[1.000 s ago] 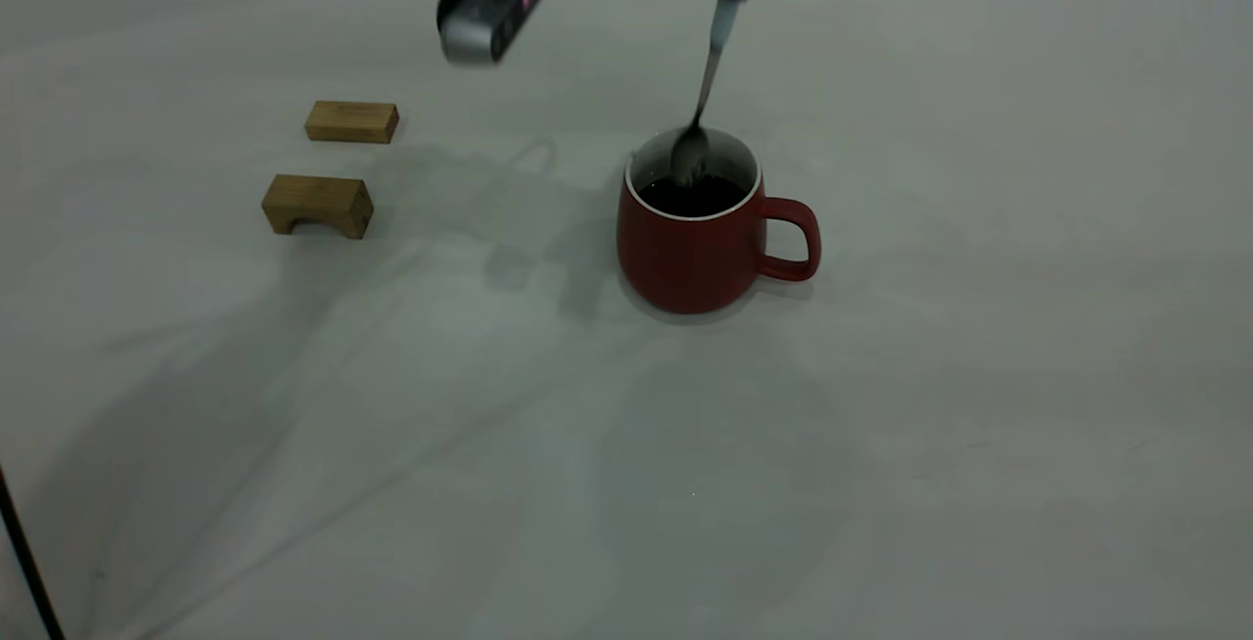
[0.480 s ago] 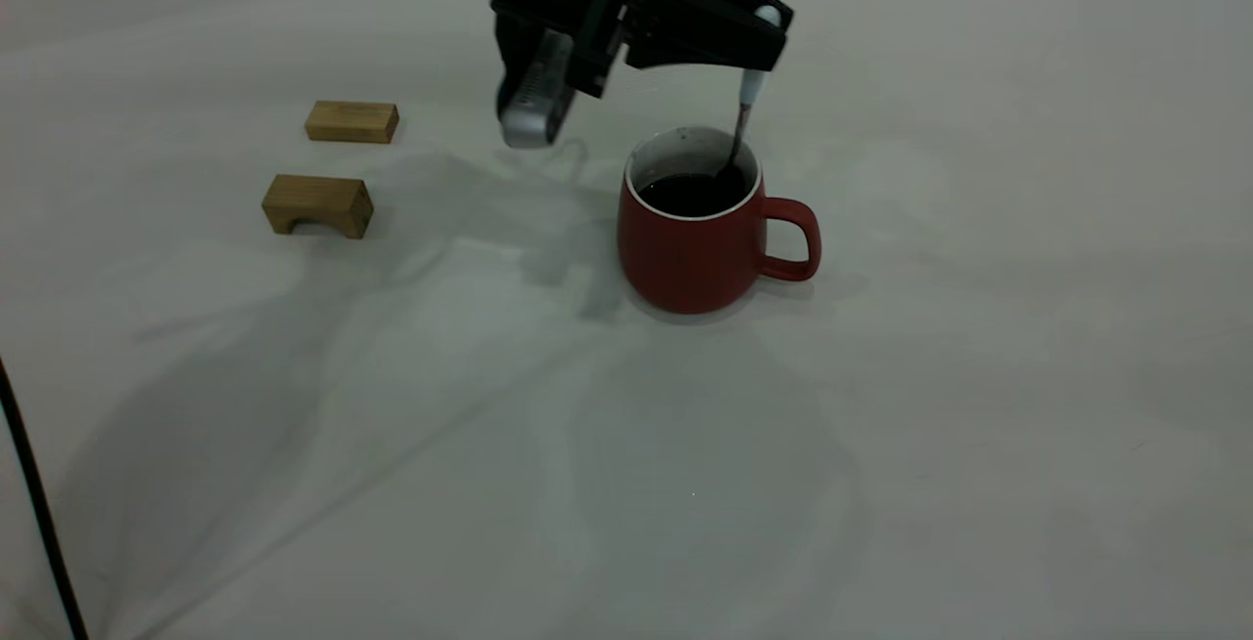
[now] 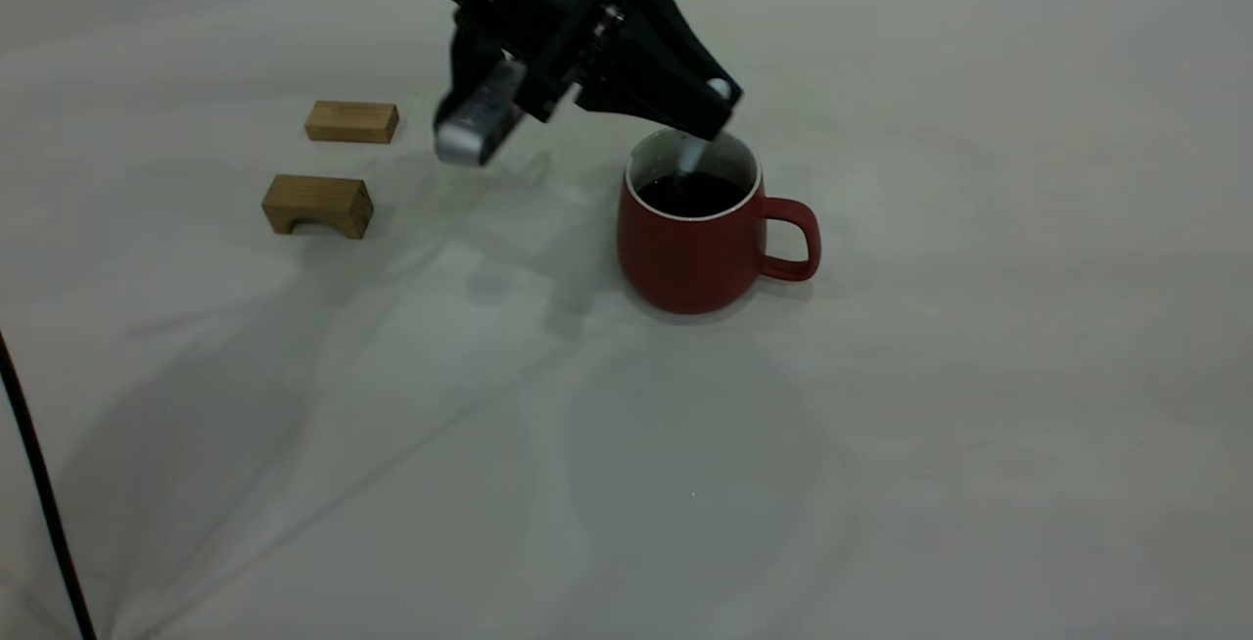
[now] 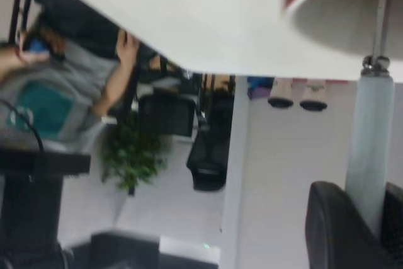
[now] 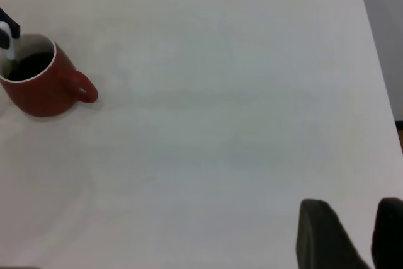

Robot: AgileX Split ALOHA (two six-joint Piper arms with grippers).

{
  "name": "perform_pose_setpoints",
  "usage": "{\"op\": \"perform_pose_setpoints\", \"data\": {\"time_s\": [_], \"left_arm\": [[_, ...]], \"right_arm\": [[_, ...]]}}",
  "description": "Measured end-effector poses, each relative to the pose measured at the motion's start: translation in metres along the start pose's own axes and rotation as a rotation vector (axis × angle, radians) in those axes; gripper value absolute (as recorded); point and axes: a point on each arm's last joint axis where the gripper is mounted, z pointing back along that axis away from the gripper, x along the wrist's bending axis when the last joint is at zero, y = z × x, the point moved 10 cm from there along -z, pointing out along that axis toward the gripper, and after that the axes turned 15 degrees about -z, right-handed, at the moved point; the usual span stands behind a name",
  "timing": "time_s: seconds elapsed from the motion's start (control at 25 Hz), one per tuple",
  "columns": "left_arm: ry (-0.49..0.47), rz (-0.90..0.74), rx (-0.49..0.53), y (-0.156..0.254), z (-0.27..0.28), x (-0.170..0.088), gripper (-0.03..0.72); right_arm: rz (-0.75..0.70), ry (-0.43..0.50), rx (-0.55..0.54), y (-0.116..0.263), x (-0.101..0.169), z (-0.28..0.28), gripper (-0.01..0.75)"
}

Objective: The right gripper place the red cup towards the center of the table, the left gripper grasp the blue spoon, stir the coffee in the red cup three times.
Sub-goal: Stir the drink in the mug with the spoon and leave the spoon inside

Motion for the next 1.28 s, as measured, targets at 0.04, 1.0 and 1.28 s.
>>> {"op": "perform_pose_setpoints", "data": {"time_s": [0.04, 1.0, 1.28], "left_arm": [[0.011, -0.023, -0.013, -0.003, 0.002, -0.002, 0.154], [0.007, -0.197, -0.045, 0.000, 0.014, -0.019, 0.147], [0.004, -0.149, 0.007, 0.007, -0.008, -0.017, 0.147]], "right_arm": [[-0.001, 0.000, 0.000, 0.000, 0.000, 0.000, 0.237], [-0.001, 0.000, 0.000, 0.000, 0.000, 0.000, 0.237], [-0.001, 0.000, 0.000, 0.000, 0.000, 0.000, 0.237]]}}
